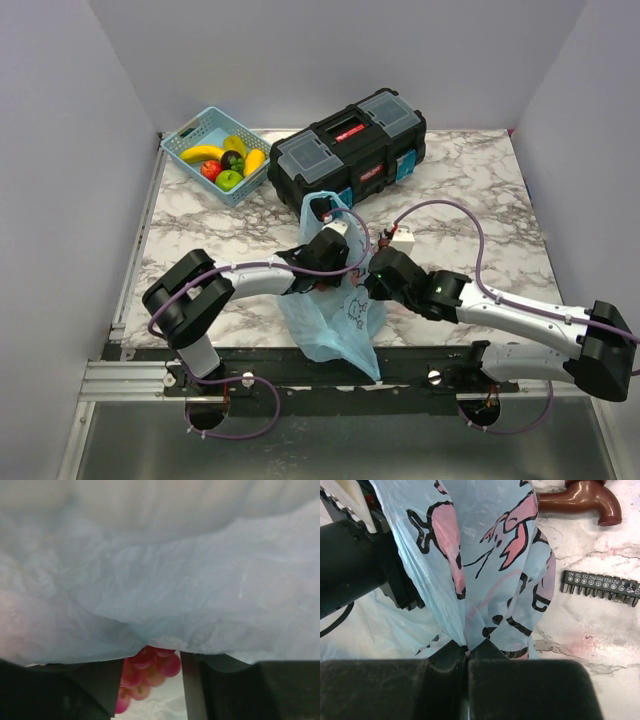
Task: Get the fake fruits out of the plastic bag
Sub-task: Take out the fake fruit from the plastic bag.
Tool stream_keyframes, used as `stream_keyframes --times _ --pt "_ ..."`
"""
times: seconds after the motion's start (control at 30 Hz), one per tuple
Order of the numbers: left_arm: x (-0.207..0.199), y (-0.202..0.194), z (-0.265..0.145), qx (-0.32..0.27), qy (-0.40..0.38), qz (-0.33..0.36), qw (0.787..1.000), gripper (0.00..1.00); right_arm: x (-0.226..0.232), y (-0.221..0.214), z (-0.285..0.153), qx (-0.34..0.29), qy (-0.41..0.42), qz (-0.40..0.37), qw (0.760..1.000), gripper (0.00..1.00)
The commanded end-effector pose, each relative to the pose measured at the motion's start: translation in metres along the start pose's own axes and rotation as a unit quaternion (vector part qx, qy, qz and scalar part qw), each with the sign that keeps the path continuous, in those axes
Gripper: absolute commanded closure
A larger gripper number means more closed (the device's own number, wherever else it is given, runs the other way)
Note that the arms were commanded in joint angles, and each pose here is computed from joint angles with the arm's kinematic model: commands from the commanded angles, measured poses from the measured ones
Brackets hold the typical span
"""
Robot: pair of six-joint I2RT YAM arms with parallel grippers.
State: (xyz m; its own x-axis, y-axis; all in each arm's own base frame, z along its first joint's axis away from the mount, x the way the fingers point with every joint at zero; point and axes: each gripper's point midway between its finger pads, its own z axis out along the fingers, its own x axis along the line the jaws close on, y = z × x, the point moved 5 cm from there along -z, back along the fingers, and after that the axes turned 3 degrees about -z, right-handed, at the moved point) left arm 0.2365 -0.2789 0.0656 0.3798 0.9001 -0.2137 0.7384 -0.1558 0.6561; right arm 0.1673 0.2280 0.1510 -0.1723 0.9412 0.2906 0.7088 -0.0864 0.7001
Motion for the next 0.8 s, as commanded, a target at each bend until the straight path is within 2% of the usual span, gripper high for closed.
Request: stream_keyframes --times 0.0,0.1,0.23,0.53,0.63,0.77 --pt "0.003 -0.018 -0.001 0.043 -0.008 0.007 0.999 0.62 0.001 -0.005 -0.001 0.005 0.009 0.011 1.000 0.99" --pt "-0.004 -0.010 -0.010 0.039 -0.031 0.011 0.999 0.82 0.000 -0.007 0.000 0.007 0.006 0.012 1.000 0.99" --pt "-0.027 -0.002 -0.035 0.041 -0.119 0.009 0.992 0.94 -0.002 -0.011 0.002 0.010 0.004 0.013 1.000 0.99" --pt "-0.062 0.004 -0.100 0.031 -0.309 0.040 0.950 0.98 -0.010 -0.005 -0.004 0.000 -0.026 0.022 0.999 0.99" --pt "-0.065 0.006 -0.120 0.016 -0.340 0.047 0.939 1.00 -0.016 -0.006 -0.003 -0.008 -0.037 0.020 0.999 0.99" --pt "-0.061 0.009 -0.141 -0.012 -0.346 0.070 0.935 1.00 -0.021 -0.007 -0.007 -0.002 -0.055 0.024 0.998 0.99"
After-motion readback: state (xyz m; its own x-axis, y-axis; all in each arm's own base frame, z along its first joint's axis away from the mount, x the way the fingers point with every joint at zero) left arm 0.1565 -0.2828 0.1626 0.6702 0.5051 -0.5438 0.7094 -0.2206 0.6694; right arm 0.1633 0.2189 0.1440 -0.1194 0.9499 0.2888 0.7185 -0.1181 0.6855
